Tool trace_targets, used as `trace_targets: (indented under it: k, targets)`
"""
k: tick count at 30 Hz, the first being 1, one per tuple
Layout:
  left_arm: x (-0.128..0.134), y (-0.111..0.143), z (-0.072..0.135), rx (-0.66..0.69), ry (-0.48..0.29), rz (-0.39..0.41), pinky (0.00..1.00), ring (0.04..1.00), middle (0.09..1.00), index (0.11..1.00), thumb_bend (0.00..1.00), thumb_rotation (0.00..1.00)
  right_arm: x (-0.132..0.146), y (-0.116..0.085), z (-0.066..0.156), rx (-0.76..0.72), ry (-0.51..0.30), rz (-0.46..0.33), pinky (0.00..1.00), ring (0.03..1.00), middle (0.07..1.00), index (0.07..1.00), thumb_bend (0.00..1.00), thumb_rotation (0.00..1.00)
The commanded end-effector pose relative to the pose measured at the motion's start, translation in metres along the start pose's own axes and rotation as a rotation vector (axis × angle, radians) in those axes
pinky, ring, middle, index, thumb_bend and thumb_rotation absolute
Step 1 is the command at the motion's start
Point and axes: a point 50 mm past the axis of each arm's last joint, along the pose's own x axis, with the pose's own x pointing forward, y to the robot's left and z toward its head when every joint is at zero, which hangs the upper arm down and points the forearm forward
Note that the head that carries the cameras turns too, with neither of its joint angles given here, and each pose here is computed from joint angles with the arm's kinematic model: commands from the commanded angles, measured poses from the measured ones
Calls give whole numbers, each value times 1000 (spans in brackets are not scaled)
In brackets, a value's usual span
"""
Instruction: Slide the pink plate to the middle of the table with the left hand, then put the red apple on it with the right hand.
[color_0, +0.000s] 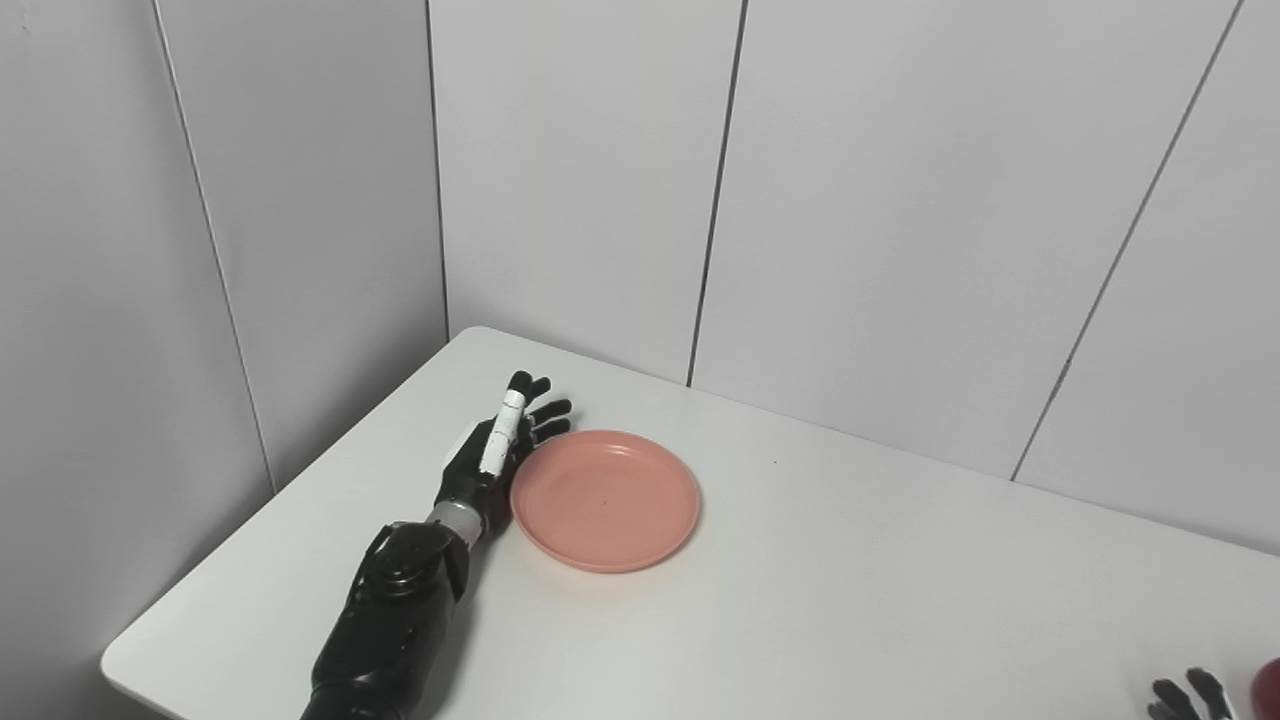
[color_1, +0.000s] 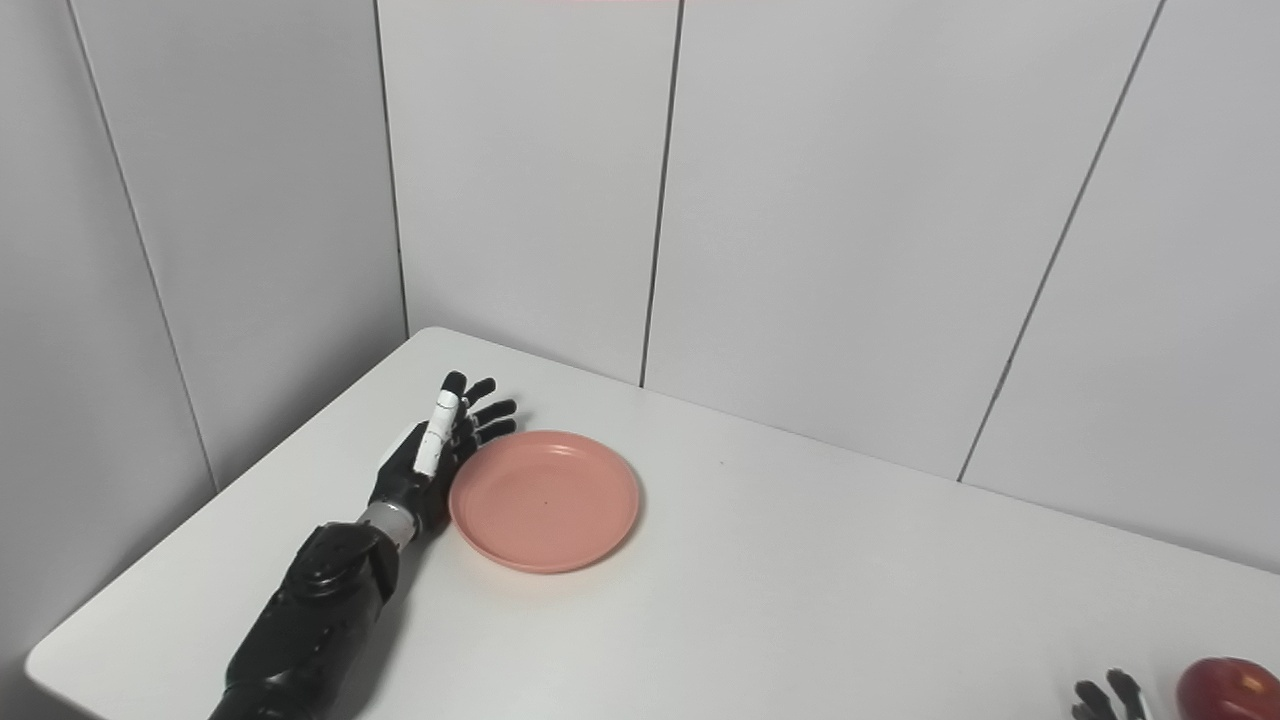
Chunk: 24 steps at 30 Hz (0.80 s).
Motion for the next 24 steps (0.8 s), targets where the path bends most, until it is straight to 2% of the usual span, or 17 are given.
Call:
trace_targets:
  k: [1, 10, 12, 16, 20, 24]
  targets:
    - [8, -7, 5, -2, -2, -19, 860, 864, 834, 891, 854, 913, 3, 2, 8, -12, -27, 16, 1000, 957, 941, 1000, 731, 1000]
    - [10, -16, -8, -20, 27, -51, 867, 869, 855, 915, 890, 903, 3, 4, 7, -19, -29, 23, 1000, 952, 936, 1000, 737, 1000]
    - [9, -18, -9, -33, 32, -60, 847, 867, 857, 911, 875, 897, 3, 4, 7, -18, -29, 23, 1000, 955, 934, 1000, 739, 1000]
    - [9, -22, -12, -60, 39, -78, 873, 889, 870, 922, 845, 888, 3, 5, 6, -21, -29, 24, 1000, 959, 936, 1000, 747, 1000]
    - [9, -24, -13, -50, 39, -89, 871, 879, 864, 921, 820, 922, 3, 6, 5, -28, -26, 26, 1000, 951, 933, 1000, 747, 1000]
    - [6, -29, -16, -58, 45, -99, 932, 891, 871, 926, 788, 924, 3, 7, 3, -35, -32, 27, 1000, 946, 935, 1000, 737, 1000]
